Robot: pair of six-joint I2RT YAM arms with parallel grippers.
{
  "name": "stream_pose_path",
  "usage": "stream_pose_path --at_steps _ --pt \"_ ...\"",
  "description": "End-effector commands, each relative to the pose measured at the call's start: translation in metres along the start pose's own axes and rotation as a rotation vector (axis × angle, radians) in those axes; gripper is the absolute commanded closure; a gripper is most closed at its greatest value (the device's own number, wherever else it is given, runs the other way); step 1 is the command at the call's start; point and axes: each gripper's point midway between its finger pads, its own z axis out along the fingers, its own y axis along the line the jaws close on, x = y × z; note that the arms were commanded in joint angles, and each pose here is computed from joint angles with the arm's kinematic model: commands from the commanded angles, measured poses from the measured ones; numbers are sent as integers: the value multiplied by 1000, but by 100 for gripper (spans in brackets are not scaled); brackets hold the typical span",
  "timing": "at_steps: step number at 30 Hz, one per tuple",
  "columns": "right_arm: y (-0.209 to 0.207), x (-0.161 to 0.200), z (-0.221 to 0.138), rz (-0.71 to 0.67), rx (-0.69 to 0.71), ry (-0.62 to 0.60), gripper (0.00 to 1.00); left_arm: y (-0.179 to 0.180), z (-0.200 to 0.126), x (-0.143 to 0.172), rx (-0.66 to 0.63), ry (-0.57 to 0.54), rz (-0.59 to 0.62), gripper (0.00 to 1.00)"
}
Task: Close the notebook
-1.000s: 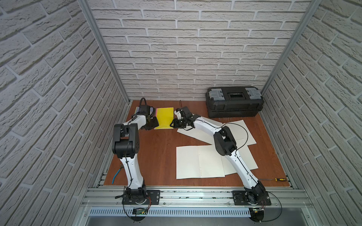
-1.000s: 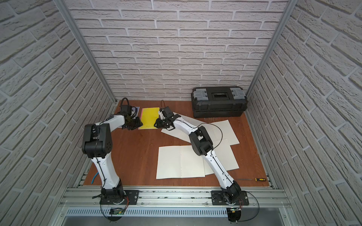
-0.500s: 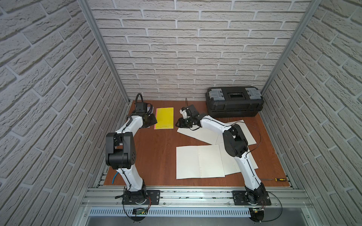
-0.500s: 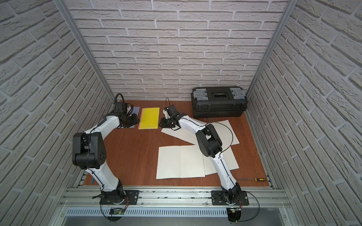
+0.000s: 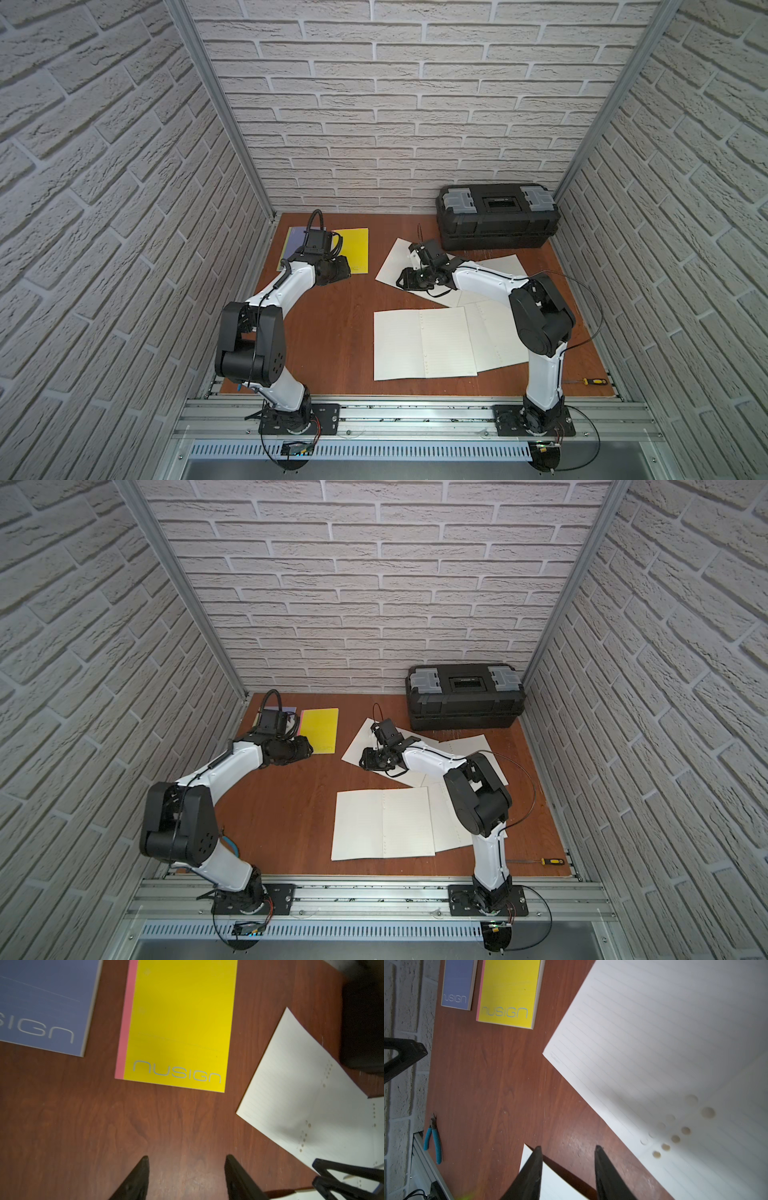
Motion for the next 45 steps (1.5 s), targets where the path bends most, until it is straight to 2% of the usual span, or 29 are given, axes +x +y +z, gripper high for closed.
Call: stream_pose_path --at_steps 1,10,15,24,33,42,45 --pt "2 -5 -24 -16 -6 -78 58 -13 -5 11 4 -14 18 41" --pt "-27 44 -40 12 45 -39 58 -41 0 57 50 30 47 39" --pt "-36 72 -47 40 22 -6 58 -42 5 88 55 70 41 39" --pt "-62 104 -77 81 114 -21 56 -39 5 134 69 111 22 38" --pt "-91 124 -107 76 287 14 47 -49 3 161 79 126 31 36" --pt "-111 144 -110 112 367 60 47 -55 4 178 78 153 32 34" --pt "-117 148 -112 126 388 62 44 -58 7 182 83 171 36 34"
